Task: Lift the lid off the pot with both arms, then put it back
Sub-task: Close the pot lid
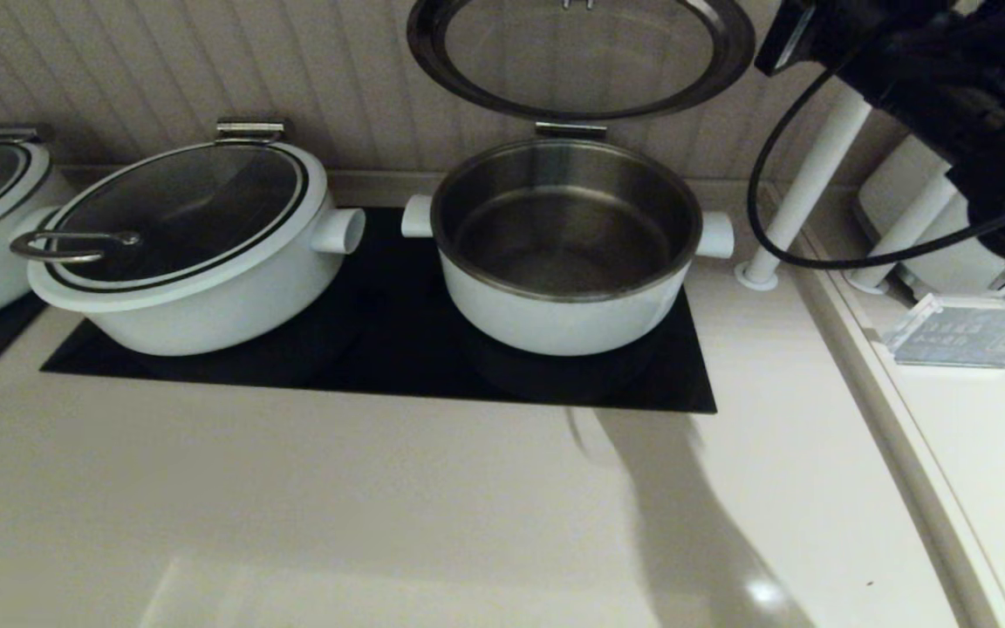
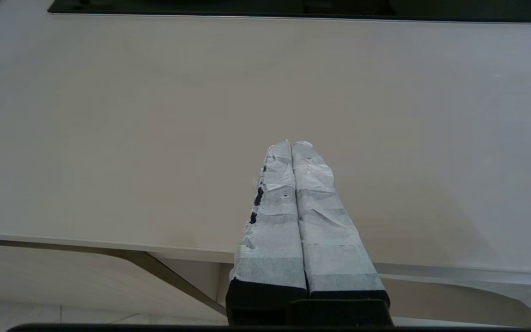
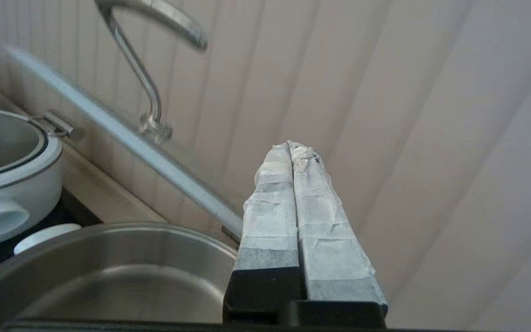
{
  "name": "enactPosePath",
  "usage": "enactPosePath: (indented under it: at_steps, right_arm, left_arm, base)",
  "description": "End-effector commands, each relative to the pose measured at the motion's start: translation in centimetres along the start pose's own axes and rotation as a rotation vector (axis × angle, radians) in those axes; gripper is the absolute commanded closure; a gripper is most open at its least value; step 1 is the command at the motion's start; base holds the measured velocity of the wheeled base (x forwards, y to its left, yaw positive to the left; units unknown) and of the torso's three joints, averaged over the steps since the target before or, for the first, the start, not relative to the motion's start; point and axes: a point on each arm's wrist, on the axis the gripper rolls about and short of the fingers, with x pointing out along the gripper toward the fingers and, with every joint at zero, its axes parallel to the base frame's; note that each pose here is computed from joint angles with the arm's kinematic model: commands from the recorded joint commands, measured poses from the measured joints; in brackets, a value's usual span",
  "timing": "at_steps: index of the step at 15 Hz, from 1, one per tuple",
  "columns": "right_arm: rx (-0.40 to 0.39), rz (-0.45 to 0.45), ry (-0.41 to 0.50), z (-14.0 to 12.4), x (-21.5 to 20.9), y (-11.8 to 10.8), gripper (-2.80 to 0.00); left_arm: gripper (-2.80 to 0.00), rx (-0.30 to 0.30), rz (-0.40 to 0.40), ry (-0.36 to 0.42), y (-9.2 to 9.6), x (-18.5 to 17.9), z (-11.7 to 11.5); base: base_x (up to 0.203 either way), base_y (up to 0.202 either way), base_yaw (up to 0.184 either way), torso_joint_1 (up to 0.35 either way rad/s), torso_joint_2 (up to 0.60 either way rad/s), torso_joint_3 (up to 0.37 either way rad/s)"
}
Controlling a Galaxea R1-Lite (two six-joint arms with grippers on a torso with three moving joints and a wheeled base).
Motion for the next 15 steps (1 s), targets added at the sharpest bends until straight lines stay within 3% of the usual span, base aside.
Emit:
enactPosePath:
  at_steps: [1,6,15]
  right_arm:
    - [0.004,0.011,0.015,-1.9,0.3,0.5,0.0]
    - [0.018,0.027,0.049,-3.9,-0.4,1.6,0.0]
    - [0.035,0.054,0.087,-4.4,-2.7,3.1,0.0]
  left_arm:
    - [0.0,0.0,0.0,-0.001,0.0,0.0,0.0]
    - [0.0,0.0,0.0,-0.001,0.0,0.0,0.0]
    - [0.0,0.0,0.0,-0.001,0.0,0.0,0.0]
  base:
    - [0.0,0.0,0.0,0.0,0.0,0.0]
    - [0.0,0.0,0.0,0.0,0.0,0.0]
    - [0.0,0.0,0.0,0.0,0.0,0.0]
